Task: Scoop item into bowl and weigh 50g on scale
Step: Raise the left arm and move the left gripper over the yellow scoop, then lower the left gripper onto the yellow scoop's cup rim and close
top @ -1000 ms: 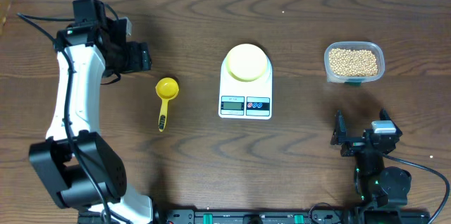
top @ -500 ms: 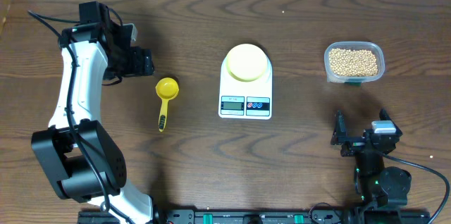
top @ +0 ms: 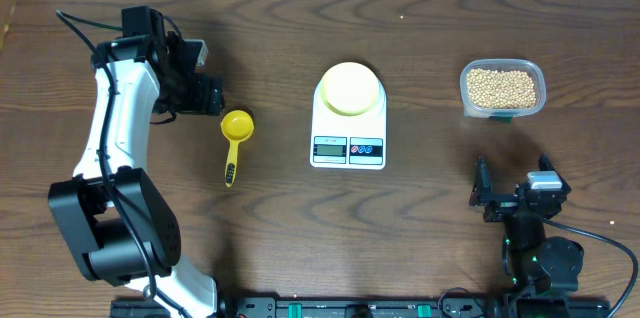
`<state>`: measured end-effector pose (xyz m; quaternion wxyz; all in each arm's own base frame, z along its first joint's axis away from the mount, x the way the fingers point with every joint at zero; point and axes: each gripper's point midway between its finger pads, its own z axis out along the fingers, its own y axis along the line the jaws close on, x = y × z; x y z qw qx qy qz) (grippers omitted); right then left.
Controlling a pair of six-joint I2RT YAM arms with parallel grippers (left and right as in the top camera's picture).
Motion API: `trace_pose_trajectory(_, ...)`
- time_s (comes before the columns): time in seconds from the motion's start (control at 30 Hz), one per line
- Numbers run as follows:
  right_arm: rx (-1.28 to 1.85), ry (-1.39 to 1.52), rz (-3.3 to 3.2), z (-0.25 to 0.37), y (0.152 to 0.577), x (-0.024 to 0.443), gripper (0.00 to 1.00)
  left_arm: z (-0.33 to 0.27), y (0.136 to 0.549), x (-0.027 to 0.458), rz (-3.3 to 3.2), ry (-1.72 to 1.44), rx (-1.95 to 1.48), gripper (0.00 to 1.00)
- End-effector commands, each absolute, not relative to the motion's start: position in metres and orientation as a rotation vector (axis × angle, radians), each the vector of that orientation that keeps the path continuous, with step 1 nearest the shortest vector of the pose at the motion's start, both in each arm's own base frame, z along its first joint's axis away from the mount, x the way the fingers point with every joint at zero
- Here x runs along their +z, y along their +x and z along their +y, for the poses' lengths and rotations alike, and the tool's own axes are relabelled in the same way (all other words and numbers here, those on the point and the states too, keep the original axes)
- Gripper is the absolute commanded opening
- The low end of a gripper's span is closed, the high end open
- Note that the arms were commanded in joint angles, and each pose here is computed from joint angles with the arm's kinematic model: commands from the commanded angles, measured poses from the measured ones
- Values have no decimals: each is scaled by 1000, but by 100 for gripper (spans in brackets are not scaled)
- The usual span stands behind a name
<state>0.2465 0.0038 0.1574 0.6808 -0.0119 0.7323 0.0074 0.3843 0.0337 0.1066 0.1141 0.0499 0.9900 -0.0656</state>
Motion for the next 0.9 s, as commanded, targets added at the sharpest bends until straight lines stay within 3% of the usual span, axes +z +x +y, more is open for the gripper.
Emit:
trace_pose_trajectory(0.0, 15, -25, 1642, 3, 246, 157, 99, 31, 383, 93, 2930, 188, -208, 86)
trace_pose_trajectory(0.87, 15, -25, 1643, 3, 246, 157, 99, 30, 386, 35, 3041, 182, -255, 86)
